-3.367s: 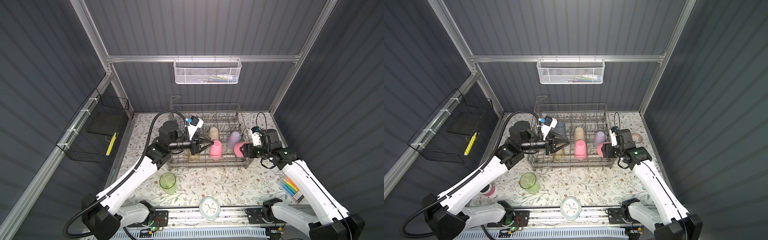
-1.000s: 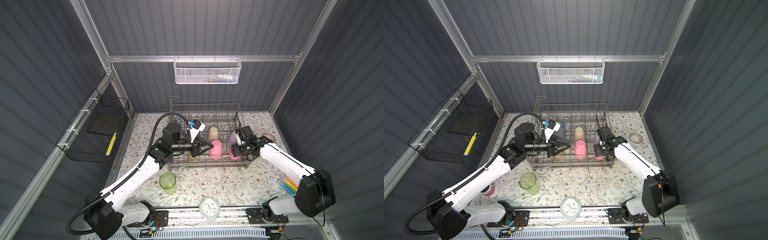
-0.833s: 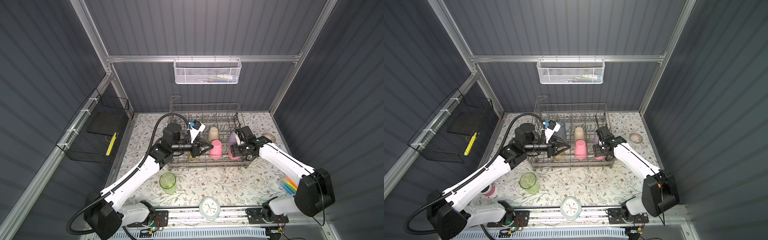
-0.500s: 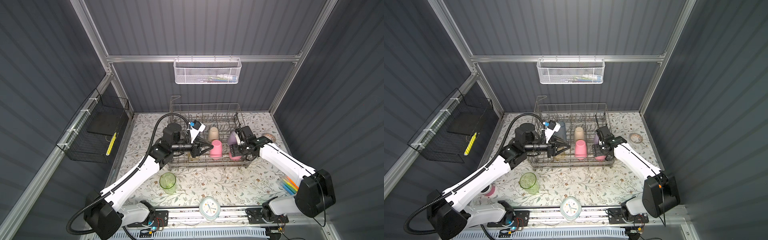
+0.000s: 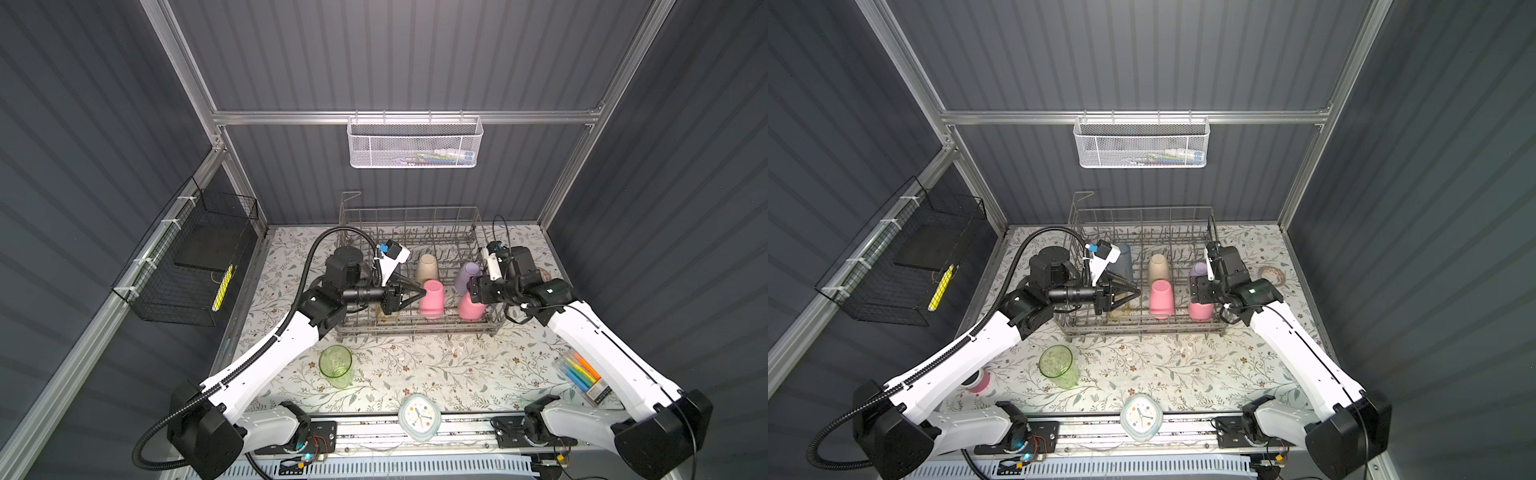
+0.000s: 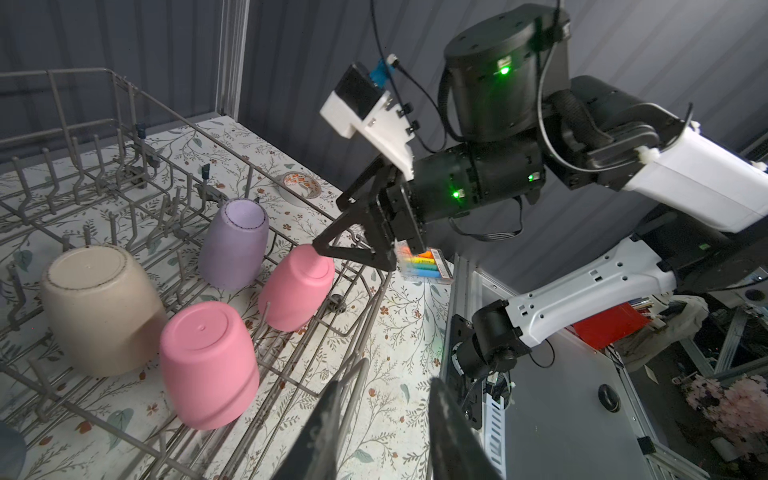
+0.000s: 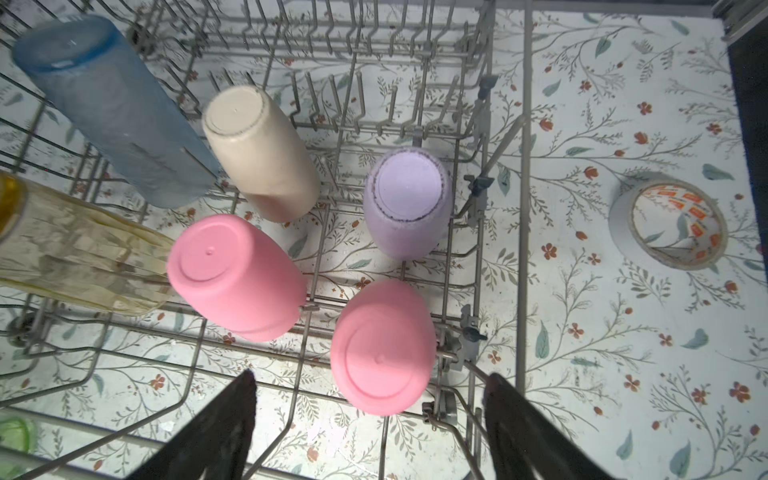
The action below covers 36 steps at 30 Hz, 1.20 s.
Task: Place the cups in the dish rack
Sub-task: 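Release the pink cup and raise the right gripper, then move the right gripper toward the green glass while the left draws back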
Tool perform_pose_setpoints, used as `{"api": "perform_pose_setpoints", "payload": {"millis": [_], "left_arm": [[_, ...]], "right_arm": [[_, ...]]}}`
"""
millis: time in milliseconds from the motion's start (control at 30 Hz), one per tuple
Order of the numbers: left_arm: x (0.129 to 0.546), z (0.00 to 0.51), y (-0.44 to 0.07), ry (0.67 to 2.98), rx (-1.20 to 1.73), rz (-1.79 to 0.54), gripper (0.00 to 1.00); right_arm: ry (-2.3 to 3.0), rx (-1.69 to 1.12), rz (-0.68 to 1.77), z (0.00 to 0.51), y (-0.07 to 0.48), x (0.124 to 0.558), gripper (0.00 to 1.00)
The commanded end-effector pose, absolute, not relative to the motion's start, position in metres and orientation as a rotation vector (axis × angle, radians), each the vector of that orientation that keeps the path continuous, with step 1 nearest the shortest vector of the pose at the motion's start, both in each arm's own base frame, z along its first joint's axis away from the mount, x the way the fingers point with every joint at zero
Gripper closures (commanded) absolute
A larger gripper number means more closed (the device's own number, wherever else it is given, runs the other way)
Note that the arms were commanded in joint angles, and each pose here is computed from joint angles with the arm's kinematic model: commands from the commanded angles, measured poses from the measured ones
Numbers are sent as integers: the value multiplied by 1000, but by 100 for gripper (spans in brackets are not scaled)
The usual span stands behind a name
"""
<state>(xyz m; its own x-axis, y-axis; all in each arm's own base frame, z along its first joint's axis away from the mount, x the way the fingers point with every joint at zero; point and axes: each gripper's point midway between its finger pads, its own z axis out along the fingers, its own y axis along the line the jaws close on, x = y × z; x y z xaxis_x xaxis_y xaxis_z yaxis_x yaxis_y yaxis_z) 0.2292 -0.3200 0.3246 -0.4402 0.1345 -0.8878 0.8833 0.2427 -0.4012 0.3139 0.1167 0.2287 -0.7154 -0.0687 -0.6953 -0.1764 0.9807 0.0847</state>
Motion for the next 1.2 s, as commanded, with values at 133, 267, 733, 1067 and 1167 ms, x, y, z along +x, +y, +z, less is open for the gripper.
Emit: {"api": "perform_pose_setpoints", "payload": {"millis": [133,267,733,1067,1167], "left_arm": [[236,324,-307,1796,902,-1140,64],[239,324,-296,1836,893,-1044,64],[273,347,-222,1871,518,-616,67],[284,356,-173,1824,272,-445,66],[284,358,-165,1808,234,-421,65]], "right_arm": [[2198,-273,334,273,135,295,15],[2123,-394,414,287,158,281,17],[1885,-947,674,301,279,212,25],[1870,-1302,741,262,361,167,33],[1871,-1371,768,255,377,155,36]]}}
